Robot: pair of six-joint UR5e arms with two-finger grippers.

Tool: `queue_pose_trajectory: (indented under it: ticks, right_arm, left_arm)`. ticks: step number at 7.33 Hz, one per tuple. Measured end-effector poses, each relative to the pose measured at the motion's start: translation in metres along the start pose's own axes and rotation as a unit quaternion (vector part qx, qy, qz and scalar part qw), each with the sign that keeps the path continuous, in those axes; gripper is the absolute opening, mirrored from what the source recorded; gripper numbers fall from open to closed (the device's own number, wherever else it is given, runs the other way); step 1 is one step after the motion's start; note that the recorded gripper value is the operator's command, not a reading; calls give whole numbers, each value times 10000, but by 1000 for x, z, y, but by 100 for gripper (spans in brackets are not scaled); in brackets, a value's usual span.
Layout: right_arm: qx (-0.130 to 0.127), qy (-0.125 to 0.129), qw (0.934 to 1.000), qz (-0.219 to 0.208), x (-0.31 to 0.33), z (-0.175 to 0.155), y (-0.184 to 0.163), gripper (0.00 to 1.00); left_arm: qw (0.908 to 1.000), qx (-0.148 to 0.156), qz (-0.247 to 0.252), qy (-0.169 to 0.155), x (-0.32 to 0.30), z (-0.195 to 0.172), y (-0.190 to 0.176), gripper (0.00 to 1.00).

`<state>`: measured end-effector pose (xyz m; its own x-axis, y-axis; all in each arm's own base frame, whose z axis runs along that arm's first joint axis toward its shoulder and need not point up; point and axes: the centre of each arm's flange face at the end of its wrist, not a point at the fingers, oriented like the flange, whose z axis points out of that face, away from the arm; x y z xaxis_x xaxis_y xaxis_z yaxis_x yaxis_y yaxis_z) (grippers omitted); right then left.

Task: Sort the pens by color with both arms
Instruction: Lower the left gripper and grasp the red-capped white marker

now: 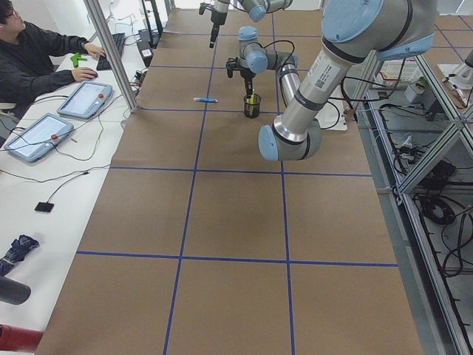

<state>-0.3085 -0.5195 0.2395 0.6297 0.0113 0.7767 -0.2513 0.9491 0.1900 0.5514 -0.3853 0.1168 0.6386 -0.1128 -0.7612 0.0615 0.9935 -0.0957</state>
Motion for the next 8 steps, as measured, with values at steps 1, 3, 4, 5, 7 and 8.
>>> queue_pose_trajectory:
  ticks: [1,3,4,5,7,8]
  right_arm:
    - [0,5,10000,-2,0,0,0,100]
    - [13,23,10000,-1,1,1,0,100]
    - [19,33,10000,4,1,2,0,100]
    - [22,39,10000,6,2,2,0,100]
    - [23,49,10000,7,2,3,0,100]
    - [23,49,10000,5,2,3,0,100]
  left_arm:
    - [10000,-2,-1,-5,0,0,0,27]
    - [10000,-5,-3,-13,0,1,0,17]
    - [10000,-6,-4,-14,-1,1,1,16]
    - [10000,-6,-5,-17,-2,0,1,13]
    - [10000,0,-5,1,-3,-3,1,0]
    - [10000,9,-4,18,-4,-10,3,0]
